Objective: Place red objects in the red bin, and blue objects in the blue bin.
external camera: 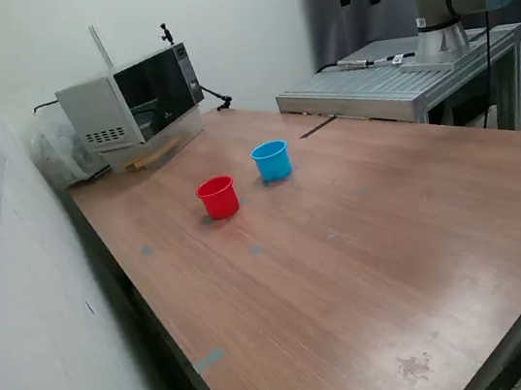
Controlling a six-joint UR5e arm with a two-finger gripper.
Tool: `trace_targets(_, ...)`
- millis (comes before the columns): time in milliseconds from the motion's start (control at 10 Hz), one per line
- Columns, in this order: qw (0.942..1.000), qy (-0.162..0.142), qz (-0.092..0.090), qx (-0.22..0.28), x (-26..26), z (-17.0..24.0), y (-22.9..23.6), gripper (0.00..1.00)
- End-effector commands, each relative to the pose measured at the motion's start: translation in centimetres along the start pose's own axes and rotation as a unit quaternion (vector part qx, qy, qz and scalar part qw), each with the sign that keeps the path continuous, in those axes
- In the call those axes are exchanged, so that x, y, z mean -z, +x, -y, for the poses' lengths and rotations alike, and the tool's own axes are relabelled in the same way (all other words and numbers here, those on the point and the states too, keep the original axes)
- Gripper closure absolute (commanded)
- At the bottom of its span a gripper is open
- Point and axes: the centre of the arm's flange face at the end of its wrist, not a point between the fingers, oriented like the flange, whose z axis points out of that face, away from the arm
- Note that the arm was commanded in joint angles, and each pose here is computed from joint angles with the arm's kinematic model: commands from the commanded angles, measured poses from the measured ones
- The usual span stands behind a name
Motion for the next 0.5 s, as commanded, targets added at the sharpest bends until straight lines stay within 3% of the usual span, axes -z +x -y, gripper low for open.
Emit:
trace_targets(0, 0.9994, 0.030, 0.010, 0.014, -0.5, 3.2, -0.7, 0.00)
trace_targets(200, 0.9898, 0.132, 0.038, 0.038, -2.2, 6.8, -0.2, 0.00)
trace_targets(400, 0.9807, 0.184, 0.050, 0.044, -3.3, 8.5, -0.5, 0.00)
